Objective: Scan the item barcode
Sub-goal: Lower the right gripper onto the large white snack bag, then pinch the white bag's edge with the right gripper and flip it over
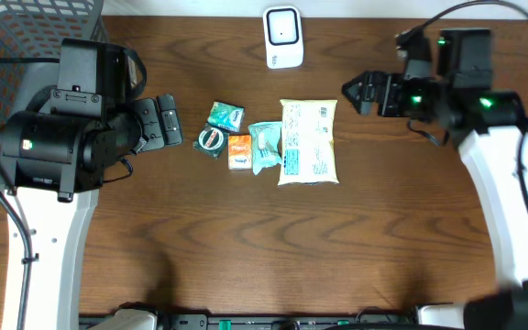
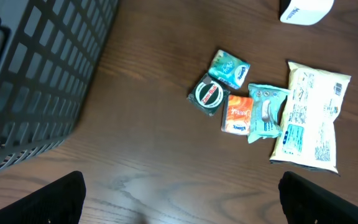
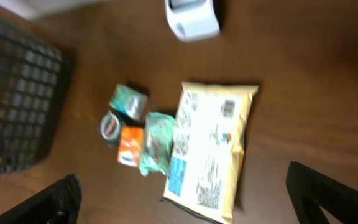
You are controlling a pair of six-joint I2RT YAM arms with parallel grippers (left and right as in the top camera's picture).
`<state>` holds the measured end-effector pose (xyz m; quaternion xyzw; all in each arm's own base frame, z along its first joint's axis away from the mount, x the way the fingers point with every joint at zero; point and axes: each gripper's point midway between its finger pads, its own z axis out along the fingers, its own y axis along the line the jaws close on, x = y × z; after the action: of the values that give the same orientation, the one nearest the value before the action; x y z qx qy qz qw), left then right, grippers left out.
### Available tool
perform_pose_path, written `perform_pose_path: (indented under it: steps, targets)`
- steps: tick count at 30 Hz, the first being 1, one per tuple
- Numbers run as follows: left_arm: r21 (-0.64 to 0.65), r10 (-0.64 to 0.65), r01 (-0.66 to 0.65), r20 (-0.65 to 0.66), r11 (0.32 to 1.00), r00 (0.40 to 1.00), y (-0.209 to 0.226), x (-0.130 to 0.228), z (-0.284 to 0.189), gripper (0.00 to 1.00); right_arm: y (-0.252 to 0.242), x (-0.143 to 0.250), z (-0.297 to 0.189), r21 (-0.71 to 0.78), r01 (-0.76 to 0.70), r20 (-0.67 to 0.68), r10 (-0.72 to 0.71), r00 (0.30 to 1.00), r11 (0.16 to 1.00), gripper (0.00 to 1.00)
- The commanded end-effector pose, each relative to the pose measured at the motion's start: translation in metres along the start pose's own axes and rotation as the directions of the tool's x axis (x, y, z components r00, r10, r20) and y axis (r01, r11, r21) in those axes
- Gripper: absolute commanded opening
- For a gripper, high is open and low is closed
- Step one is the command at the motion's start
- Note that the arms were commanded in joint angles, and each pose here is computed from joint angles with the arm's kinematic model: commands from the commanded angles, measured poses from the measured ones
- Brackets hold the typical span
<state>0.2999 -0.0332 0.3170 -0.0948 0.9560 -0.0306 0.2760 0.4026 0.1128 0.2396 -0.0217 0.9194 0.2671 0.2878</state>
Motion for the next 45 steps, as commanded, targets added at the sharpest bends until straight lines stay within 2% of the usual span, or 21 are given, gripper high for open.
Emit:
perform_pose_path:
  steps: [1,8,14,15,21,22,24,28,34,38,39,45]
  targets:
    - [0.002,-0.008,0.008,-0.009,1.0,1.0,0.001,0.002,0.001,0.98,-0.005,0.003,0.018,-0.025,-0.006,-0.049,0.005,0.999,1.0,0.99]
    - [0.002,-0.008,0.008,-0.009,1.0,1.0,0.001,0.002,0.001,0.98,-0.024,0.032,0.056,-0.001,-0.072,-0.194,0.071,0.979,0.997,0.99]
    - [0.002,-0.008,0.008,-0.009,1.0,1.0,0.001,0.002,0.001,0.98,-0.017,0.063,0.079,-0.026,-0.112,-0.322,0.098,0.942,0.993,0.98]
    - [0.002,-0.008,0.008,-0.009,1.0,1.0,0.001,0.002,0.001,0.98,-0.017,0.069,0.083,-0.023,-0.115,-0.345,0.1,0.933,0.993,0.93]
    - [0.002,-0.008,0.008,-0.009,1.0,1.0,0.001,0.002,0.001,0.98,-0.001,0.106,0.106,-0.028,-0.102,-0.458,0.078,0.886,0.994,0.77]
    - [0.002,-0.008,0.008,-0.009,1.0,1.0,0.001,0.002,0.001,0.98,0.006,0.114,0.112,-0.035,-0.09,-0.483,0.062,0.874,0.995,0.64]
    - [0.002,-0.008,0.008,-0.009,1.0,1.0,0.001,0.002,0.001,0.97,0.016,0.122,0.116,-0.047,-0.071,-0.502,0.038,0.864,0.996,0.48]
    - [0.002,-0.008,0.008,-0.009,1.0,1.0,0.001,0.002,0.001,0.98,0.031,0.136,0.12,-0.055,-0.023,-0.529,-0.009,0.849,0.998,0.27]
    - [0.002,-0.008,0.008,-0.009,1.0,1.0,0.001,0.002,0.001,0.98,0.024,0.155,0.124,0.15,0.017,-0.544,0.068,0.836,0.989,0.17]
    - [0.002,-0.008,0.008,-0.009,1.0,1.0,0.001,0.002,0.001,0.98,0.029,0.165,0.13,0.195,0.072,-0.547,0.047,0.836,0.978,0.13]
    - [0.002,-0.008,0.008,-0.009,1.0,1.0,0.001,0.002,0.001,0.98,0.029,0.168,0.134,0.229,0.084,-0.54,0.055,0.84,0.97,0.09]
    - [0.002,-0.008,0.008,-0.009,1.0,1.0,0.001,0.002,0.001,0.98,0.016,0.179,0.146,0.361,0.108,-0.518,0.102,0.849,0.926,0.03]
